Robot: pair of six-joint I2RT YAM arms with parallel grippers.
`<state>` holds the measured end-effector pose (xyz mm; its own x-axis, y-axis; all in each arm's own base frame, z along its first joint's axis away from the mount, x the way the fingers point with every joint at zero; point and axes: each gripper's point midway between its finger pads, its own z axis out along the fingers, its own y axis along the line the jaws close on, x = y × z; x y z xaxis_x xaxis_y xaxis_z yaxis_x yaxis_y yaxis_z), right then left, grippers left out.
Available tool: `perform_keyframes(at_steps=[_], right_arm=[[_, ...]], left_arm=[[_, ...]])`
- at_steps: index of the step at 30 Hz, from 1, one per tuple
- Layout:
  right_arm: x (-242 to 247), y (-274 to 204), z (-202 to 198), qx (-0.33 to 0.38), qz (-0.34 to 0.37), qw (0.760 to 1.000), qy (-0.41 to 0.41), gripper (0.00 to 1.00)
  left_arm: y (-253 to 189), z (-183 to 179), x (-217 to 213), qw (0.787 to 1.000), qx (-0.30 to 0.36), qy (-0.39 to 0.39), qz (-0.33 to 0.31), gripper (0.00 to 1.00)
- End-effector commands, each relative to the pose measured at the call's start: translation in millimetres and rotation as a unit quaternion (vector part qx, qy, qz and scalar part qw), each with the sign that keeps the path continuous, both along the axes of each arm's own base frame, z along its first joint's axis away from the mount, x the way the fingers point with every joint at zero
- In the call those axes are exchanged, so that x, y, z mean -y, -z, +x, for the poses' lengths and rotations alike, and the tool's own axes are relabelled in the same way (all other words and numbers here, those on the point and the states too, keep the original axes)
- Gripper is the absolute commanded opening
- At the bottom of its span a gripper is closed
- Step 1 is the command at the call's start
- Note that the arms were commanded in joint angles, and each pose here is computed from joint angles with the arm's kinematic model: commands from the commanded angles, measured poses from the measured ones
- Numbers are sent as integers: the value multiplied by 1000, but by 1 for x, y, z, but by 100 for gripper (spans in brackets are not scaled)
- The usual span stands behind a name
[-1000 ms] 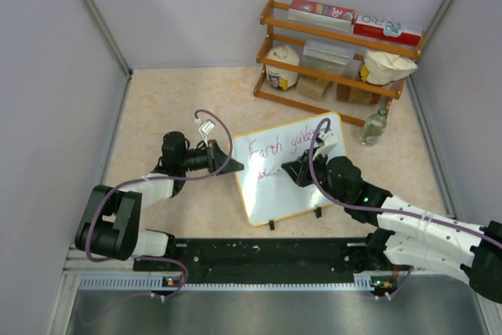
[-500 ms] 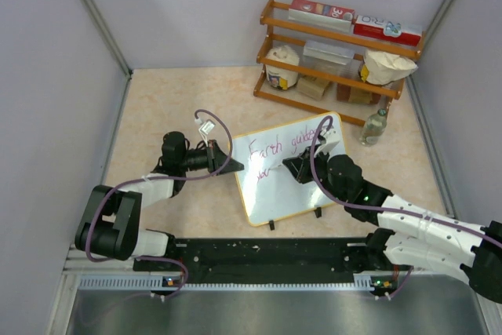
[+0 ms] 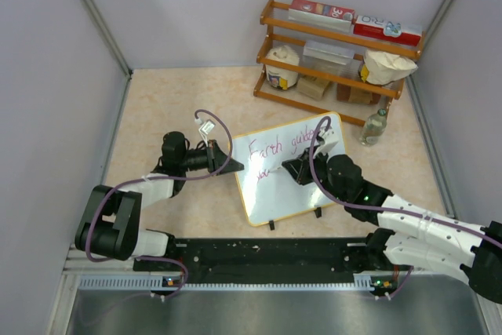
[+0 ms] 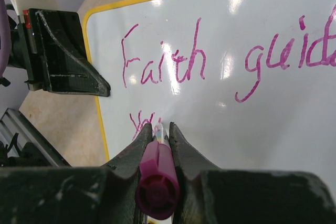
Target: Write a sentence on the whiteboard
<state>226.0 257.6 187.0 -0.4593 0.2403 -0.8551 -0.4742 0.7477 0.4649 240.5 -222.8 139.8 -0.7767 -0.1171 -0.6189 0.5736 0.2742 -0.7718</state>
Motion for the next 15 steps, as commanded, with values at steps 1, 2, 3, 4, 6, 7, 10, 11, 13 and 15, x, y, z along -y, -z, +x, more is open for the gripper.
perform_keyframes(at_steps=[1,2,3,4,6,7,10,11,13,15], right_arm=[[9,19,-1,-13,-31,999,3,0],[9,20,-1,-14,-33,999,3,0],[10,21,-2,-15,-33,999,3,0],[10,23,-2,-16,-35,999,2,0],[11,22,-3,-15,-35,999,3,0],[12,22,-3,-15,-34,999,3,0],[15,20,-3,-12,-32,999,8,0],[15,17,-3,-8,-28,1000,10,0],[17,12,-3,0,-21,1000,14,0],[19,5,-2,7,-13,1000,18,0]], left_arm=[[1,3,4,999,46,10,13,0],[2,3,4,999,46,10,13,0],[2,3,4,999,46,9,14,0],[2,3,4,999,46,9,14,0],[2,3,4,999,45,9,14,0],[2,3,4,999,45,9,14,0],[3,3,4,999,45,9,14,0],[2,4,4,999,46,9,14,0],[2,4,4,999,44,9,14,0],[2,3,4,999,45,10,13,0]])
